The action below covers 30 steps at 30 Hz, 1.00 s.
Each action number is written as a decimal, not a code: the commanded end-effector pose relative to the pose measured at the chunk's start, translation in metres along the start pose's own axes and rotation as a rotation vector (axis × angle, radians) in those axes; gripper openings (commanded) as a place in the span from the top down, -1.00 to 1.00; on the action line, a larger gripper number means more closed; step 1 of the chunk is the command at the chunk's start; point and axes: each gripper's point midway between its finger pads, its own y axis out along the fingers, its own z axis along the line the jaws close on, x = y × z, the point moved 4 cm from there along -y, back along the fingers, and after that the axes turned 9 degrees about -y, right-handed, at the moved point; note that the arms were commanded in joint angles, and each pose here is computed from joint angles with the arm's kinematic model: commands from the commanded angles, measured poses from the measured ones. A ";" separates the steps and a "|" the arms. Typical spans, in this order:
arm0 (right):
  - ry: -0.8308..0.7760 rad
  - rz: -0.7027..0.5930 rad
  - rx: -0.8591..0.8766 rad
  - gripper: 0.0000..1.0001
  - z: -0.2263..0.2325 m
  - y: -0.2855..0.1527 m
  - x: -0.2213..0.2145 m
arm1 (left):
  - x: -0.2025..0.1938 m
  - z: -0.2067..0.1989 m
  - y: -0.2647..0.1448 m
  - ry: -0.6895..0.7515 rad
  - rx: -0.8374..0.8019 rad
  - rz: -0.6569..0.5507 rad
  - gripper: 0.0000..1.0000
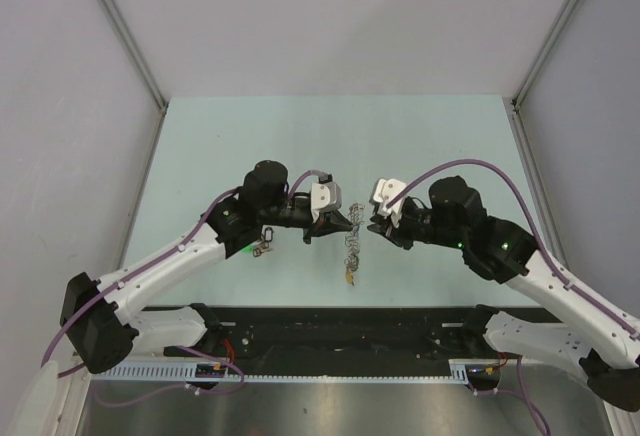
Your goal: Put the keys on the keyring
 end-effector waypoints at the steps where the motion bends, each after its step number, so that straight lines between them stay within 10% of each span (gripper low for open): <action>1: 0.037 -0.104 -0.066 0.46 -0.013 -0.018 0.018 | 0.031 0.001 -0.005 0.092 0.001 -0.084 1.00; 21: -0.013 -0.179 0.124 0.34 -0.001 -0.005 0.017 | 0.032 -0.014 -0.009 0.161 -0.095 -0.104 1.00; 30: -0.009 -0.175 0.135 0.65 -0.002 0.000 0.015 | 0.032 -0.016 -0.009 0.162 -0.109 -0.109 0.99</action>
